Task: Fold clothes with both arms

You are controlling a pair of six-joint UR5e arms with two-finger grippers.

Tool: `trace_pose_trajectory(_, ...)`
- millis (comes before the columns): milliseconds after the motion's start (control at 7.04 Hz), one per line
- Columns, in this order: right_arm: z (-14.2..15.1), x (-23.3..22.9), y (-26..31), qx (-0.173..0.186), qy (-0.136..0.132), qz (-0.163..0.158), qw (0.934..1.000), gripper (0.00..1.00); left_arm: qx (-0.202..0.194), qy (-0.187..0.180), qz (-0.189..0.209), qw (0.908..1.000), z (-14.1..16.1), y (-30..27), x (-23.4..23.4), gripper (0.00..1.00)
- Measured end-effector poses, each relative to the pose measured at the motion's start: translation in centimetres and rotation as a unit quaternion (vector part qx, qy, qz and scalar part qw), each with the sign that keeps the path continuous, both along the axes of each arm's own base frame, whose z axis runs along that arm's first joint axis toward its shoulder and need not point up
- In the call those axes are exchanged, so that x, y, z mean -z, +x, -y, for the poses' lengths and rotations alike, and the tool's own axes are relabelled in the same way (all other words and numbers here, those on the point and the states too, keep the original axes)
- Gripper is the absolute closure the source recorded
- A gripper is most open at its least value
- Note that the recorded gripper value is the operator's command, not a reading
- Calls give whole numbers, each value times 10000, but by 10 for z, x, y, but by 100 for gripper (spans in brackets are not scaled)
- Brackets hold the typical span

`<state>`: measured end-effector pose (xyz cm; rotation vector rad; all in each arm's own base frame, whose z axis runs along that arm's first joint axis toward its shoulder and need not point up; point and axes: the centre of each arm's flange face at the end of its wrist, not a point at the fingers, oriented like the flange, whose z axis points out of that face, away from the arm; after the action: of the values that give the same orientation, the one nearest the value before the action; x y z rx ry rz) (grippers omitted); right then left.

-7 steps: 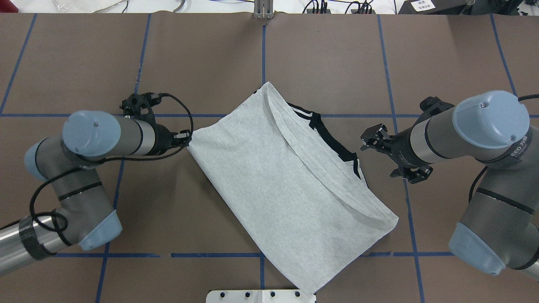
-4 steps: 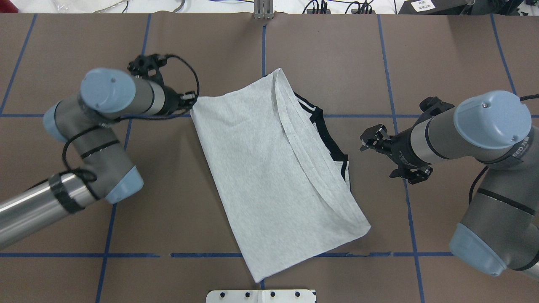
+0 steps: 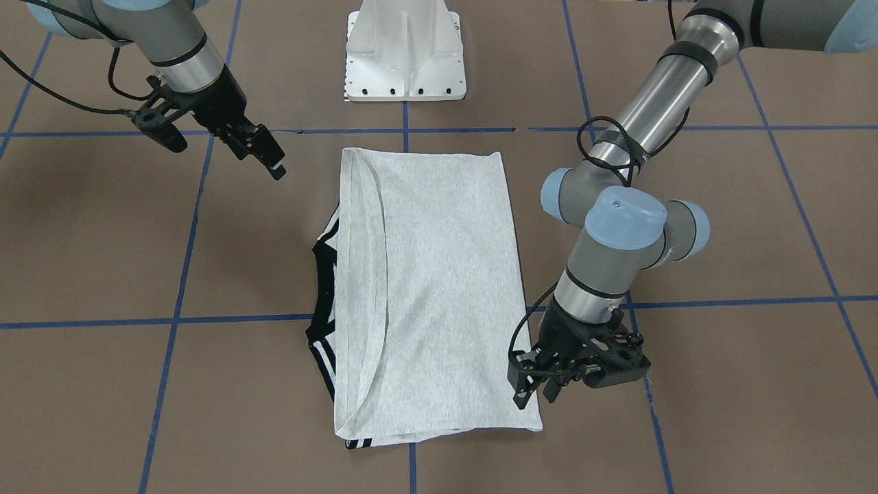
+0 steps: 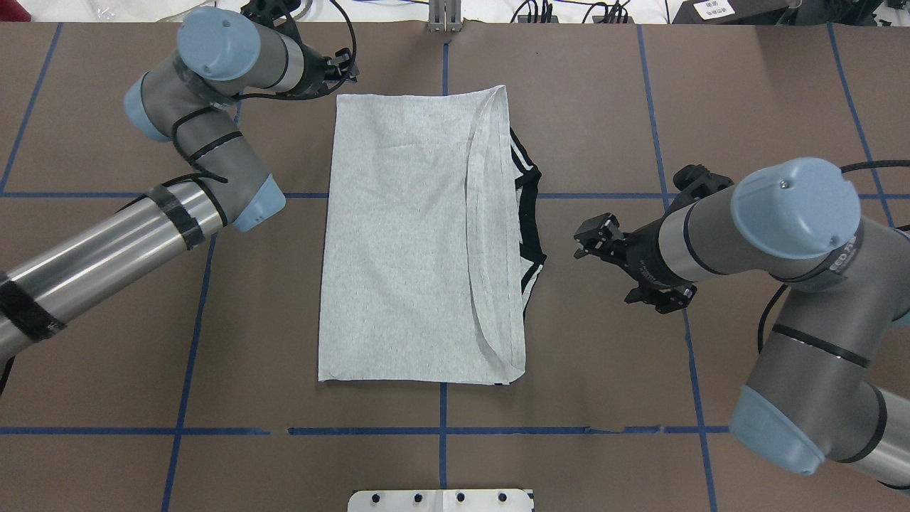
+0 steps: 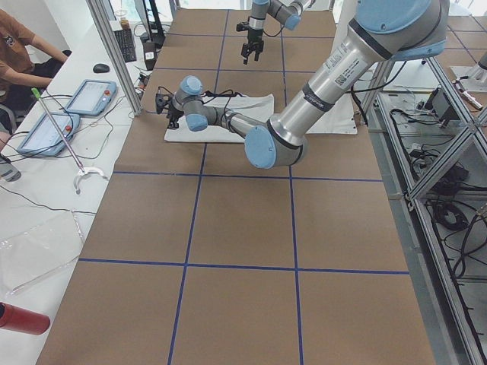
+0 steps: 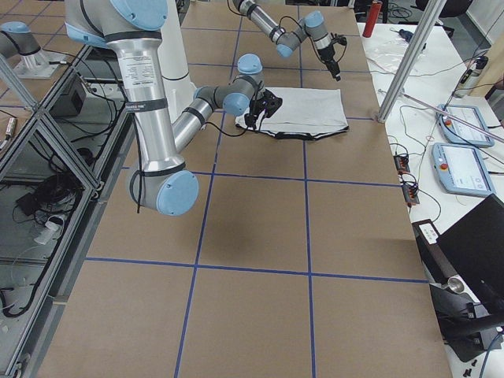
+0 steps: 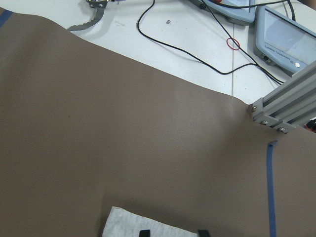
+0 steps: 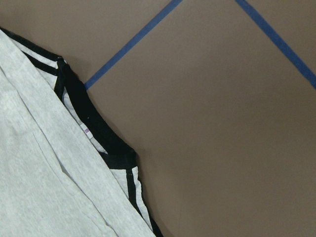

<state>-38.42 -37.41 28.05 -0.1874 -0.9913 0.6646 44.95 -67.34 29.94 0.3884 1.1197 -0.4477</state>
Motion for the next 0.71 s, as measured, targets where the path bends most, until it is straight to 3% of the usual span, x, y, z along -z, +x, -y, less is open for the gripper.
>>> trace_pose_trajectory(142, -6, 5, -25, 224, 71, -79, 9997, 0, -219, 11, -143, 9997, -23, -17, -10, 40)
trace_pose_trajectory(284, -12, 16, -56, 676, 339, -323, 9966, 0, -361, 32, -250, 9990, -44, -33, -16, 40)
trace_pose_trajectory(426, -16, 28, -82, 1278, 736, -681, 9867, 0, -417, 44, -294, 9987, -57, -43, -23, 40)
trace_pose_trajectory(710, -12, 48, -119, 2448, 1536, -1244, 9492, 0, -439, 27, -295, 9986, -68, -53, -34, 39)
